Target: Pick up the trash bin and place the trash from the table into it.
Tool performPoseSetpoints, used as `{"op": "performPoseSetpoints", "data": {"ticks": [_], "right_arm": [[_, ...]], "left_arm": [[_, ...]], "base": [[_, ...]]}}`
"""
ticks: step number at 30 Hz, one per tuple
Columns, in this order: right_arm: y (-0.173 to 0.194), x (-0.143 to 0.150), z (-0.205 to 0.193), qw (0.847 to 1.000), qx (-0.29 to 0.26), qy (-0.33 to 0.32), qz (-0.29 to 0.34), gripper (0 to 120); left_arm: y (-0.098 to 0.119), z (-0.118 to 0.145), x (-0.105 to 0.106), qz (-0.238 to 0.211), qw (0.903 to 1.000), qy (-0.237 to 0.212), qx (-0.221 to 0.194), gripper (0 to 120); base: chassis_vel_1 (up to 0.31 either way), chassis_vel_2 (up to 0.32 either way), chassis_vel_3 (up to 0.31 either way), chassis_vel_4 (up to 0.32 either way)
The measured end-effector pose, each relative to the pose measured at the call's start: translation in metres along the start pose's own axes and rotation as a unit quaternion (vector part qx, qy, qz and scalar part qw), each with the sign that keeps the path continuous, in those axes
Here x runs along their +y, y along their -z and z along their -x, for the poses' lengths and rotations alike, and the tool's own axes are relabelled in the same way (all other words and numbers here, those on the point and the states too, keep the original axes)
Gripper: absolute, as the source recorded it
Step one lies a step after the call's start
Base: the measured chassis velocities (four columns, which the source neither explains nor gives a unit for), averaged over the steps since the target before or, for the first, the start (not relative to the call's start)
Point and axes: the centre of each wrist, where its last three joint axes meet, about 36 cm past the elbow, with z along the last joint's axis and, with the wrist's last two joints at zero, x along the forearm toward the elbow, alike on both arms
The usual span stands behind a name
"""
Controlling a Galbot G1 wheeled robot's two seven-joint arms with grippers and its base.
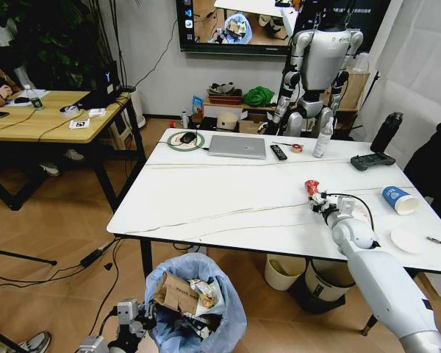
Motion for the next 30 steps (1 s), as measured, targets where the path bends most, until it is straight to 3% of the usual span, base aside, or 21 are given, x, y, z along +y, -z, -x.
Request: {"op": "performPoseSetpoints", "data": {"ticks": [8, 12, 14, 17, 23, 30], "right_arm": [[0.010, 0.013, -0.062, 0.989, -0.076, 0.127, 0.016, 44], [0.005, 0.062, -0.131, 0.958, -0.105, 0.265, -0.016, 44], [0.001, 0.073, -0.145, 0.951, -0.103, 0.291, -0.017, 44], [-0.008, 0.114, -0.196, 0.916, -0.097, 0.388, -0.015, 44], [-0.025, 0.142, -0.230, 0.877, -0.068, 0.475, -0.025, 44], [-0.066, 0.155, -0.245, 0.851, -0.025, 0.522, -0.045, 44]], "left_arm": [[0.002, 0.001, 0.002, 0.003, 1.0000, -0.004, 0.001, 0], [0.007, 0.001, 0.006, 0.006, 1.0000, -0.006, 0.001, 0], [0.008, 0.001, 0.006, 0.005, 1.0000, -0.005, 0.001, 0], [0.009, 0.000, 0.006, 0.005, 1.0000, -0.006, 0.001, 0], [0.011, -0.003, 0.007, 0.008, 1.0000, -0.005, 0.002, 0], [0.018, -0.001, 0.007, 0.009, 0.9999, -0.004, -0.004, 0]], "base": [[0.000, 0.000, 0.000, 0.000], [0.000, 0.000, 0.000, 0.000], [0.000, 0.000, 0.000, 0.000], [0.000, 0.000, 0.000, 0.000], [0.000, 0.000, 0.000, 0.000], [0.000, 0.000, 0.000, 0.000]]}}
